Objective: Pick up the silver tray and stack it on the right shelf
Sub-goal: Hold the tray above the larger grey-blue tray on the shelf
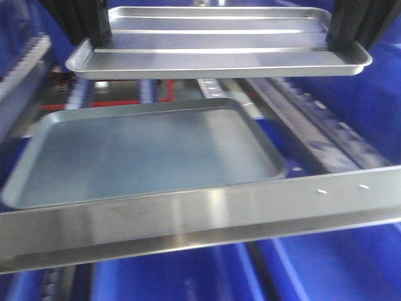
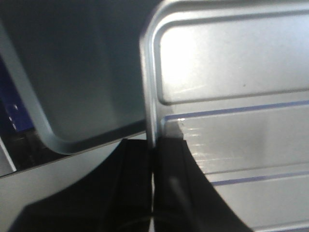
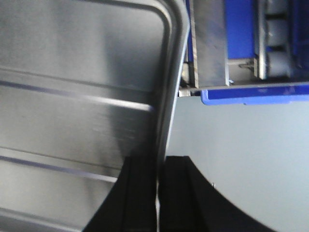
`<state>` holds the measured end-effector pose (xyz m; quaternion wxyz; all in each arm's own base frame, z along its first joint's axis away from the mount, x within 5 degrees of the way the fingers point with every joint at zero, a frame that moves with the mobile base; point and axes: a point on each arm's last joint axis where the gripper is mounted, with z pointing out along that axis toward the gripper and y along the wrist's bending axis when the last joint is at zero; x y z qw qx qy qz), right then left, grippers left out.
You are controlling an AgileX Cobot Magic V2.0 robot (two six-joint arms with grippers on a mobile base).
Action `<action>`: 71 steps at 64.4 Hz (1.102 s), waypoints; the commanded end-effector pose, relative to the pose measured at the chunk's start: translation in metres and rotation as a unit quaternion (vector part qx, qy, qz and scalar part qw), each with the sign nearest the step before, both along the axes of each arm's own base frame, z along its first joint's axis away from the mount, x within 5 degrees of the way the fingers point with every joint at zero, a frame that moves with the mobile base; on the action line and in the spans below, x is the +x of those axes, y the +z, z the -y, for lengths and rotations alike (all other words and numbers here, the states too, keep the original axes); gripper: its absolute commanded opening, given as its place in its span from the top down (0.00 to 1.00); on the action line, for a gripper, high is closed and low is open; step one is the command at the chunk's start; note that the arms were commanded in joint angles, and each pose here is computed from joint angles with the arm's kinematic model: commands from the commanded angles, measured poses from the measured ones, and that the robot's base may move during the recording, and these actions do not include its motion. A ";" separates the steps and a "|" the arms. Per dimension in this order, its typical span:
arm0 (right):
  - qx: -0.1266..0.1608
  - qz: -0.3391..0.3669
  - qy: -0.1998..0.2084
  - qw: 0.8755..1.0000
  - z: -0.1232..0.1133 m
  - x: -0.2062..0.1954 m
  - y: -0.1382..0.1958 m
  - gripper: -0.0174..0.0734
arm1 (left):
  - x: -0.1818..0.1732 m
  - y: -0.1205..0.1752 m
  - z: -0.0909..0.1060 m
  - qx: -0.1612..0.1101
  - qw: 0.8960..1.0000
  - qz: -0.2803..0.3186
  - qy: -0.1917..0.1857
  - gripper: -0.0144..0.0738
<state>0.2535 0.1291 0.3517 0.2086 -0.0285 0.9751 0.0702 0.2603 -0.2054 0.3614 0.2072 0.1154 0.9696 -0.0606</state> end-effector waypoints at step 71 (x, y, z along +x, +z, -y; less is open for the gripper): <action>0.021 0.062 0.014 0.998 0.001 -0.001 0.022 0.75 | -0.016 0.020 -0.007 -0.001 1.000 -0.002 -0.017 0.94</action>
